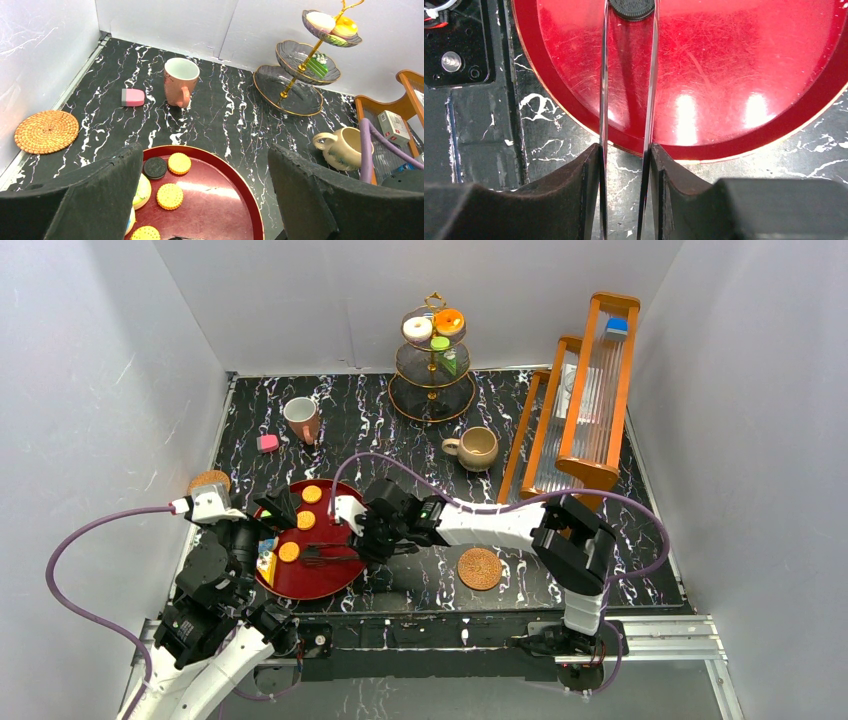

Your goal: Serve the afternoon tea

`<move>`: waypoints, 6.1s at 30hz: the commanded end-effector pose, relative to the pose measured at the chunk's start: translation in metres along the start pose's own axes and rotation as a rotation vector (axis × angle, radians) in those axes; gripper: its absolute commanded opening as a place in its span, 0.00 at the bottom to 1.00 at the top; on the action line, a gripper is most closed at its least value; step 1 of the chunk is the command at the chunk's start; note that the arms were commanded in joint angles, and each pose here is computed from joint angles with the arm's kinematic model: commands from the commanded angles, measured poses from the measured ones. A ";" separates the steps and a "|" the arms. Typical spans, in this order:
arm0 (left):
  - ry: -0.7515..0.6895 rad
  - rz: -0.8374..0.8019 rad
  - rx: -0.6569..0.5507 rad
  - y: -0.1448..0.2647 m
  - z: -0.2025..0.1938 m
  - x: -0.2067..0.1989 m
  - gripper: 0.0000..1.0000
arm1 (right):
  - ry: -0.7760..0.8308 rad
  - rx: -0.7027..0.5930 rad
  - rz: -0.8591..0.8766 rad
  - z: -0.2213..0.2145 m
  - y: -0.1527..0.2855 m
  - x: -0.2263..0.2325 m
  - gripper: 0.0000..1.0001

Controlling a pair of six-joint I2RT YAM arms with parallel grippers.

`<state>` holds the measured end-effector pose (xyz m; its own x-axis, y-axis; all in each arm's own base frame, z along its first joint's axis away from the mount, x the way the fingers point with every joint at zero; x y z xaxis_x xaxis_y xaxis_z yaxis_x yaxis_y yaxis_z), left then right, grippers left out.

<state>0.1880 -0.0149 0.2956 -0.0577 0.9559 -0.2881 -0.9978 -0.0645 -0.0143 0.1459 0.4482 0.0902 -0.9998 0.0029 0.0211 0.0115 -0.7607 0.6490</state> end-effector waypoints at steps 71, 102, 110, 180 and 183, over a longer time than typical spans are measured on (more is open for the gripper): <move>-0.013 -0.040 0.040 -0.006 -0.006 -0.014 0.92 | -0.633 -0.378 -1.041 0.052 0.202 -0.379 0.50; -0.015 -0.035 0.036 -0.006 -0.005 -0.012 0.92 | -0.550 -0.385 -0.961 0.072 0.214 -0.359 0.50; -0.017 -0.033 0.036 -0.006 -0.005 -0.012 0.92 | -0.464 -0.379 -0.867 0.075 0.205 -0.330 0.49; 0.000 0.005 0.005 -0.003 0.000 -0.002 0.92 | -0.120 -0.132 -0.182 0.052 -0.014 -0.060 0.54; 0.000 0.004 0.005 -0.003 0.000 -0.002 0.92 | -0.120 -0.127 -0.183 0.052 -0.016 -0.059 0.54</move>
<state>0.1926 -0.0221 0.2911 -0.0443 0.9605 -0.2748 -0.9990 -0.0431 0.0105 0.2005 0.4772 0.0964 -0.9726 0.2299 0.0344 -0.1637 -0.7826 0.6007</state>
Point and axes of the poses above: each gripper's point midway between its finger pads, its own y axis back along the fingers, its own x axis along the line the jaws close on, z = x × y, the point moved 1 cm from there along y, back along the fingers, and after that the axes turned 3 degrees about y, right-handed, at the moved point
